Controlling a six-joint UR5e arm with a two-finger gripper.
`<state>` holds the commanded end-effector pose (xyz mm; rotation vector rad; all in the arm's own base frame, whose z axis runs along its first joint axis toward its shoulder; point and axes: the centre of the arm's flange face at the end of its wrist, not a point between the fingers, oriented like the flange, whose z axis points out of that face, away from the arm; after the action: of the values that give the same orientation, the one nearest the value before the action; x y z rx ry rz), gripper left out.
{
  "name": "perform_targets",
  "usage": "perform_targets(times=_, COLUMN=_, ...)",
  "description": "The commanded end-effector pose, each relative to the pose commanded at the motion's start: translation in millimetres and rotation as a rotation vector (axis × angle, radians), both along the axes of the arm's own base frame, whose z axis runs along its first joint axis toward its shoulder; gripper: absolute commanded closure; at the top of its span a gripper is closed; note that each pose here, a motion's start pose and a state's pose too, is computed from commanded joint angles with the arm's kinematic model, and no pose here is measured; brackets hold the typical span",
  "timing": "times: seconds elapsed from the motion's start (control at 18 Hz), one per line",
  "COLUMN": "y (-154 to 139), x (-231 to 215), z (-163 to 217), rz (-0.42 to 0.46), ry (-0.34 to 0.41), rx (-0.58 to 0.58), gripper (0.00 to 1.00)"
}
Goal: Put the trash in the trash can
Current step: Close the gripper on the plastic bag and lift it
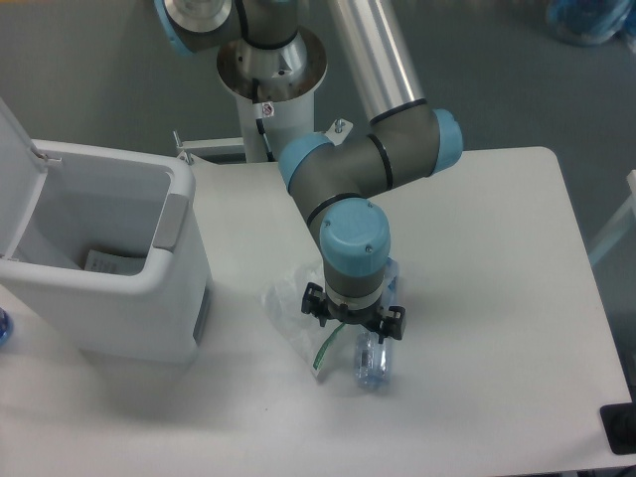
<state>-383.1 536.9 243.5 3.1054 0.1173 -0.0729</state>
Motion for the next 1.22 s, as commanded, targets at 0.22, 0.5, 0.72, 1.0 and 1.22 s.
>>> perform_targets(times=0.22, y=-0.2, x=3.7, z=-8.7, rz=-0.009, ry=-0.014, rx=-0.022, gripper=0.11)
perform_targets(times=0.5, y=2.3, x=11.1, z=-19.4, rz=-0.020, ry=-0.044, rx=-0.050, gripper=0.19)
perform_targets(times=0.72, y=-0.2, x=13.7, z=-22.3, rz=-0.020, ry=-0.070, rx=-0.076, gripper=0.34)
perform_targets(times=1.0, y=0.1, x=14.9, z=-21.6, rz=-0.022, ry=-0.072, rx=-0.076, gripper=0.75)
perform_targets(times=1.22, y=0.2, x=15.3, z=-18.7, rz=-0.022, ry=-0.071, rx=-0.070, gripper=1.00)
